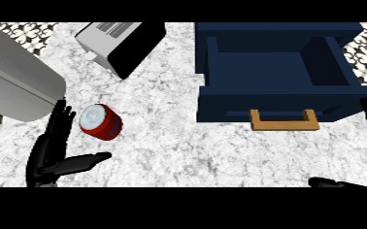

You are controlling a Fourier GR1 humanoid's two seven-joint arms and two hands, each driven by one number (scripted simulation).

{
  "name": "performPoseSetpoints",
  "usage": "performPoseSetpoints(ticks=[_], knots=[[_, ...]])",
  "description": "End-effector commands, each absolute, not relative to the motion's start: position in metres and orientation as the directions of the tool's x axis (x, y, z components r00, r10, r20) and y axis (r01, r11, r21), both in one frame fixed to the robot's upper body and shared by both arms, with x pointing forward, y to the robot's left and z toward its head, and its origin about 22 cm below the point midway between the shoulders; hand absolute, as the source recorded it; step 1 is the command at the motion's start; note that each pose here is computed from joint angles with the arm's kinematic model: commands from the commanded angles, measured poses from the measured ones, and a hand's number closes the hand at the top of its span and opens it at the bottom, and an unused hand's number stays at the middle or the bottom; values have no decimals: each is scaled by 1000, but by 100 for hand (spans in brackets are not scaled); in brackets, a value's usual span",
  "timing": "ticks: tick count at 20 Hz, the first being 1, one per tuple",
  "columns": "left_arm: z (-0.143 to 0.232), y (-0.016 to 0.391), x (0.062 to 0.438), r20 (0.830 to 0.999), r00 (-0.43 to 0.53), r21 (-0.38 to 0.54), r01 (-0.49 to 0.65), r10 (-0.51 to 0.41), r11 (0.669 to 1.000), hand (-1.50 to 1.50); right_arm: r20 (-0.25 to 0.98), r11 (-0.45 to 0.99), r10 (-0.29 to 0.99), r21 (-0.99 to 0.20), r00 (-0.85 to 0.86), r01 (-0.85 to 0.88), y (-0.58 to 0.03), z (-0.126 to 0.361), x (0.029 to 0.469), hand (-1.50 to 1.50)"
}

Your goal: Pick up the can, place it into the drawer and close the drawer

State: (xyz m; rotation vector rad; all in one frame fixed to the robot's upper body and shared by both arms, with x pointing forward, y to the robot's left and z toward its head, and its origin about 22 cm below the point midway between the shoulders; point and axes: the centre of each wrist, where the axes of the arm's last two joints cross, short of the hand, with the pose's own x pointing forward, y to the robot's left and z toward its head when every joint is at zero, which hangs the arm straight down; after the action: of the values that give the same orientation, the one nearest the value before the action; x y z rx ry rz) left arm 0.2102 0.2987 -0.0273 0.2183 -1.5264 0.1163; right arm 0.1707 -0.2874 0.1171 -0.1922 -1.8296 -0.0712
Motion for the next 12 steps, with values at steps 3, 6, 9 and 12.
performPoseSetpoints(ticks=[3,6,9,12], knots=[[-68,310,213,996,74,63,-251,-46,966,-150,959,984,104,-60,-262,170,-298,121,154,-150],[-58,314,239,997,67,52,-240,-37,969,-150,961,984,85,-40,-263,172,-293,123,174,-150],[-83,319,226,993,105,73,-249,-49,966,-150,958,983,94,-46,-272,180,-298,124,151,-150],[-103,319,225,993,115,66,-247,-38,967,-150,956,981,108,-58,-273,183,-288,124,168,-150]])
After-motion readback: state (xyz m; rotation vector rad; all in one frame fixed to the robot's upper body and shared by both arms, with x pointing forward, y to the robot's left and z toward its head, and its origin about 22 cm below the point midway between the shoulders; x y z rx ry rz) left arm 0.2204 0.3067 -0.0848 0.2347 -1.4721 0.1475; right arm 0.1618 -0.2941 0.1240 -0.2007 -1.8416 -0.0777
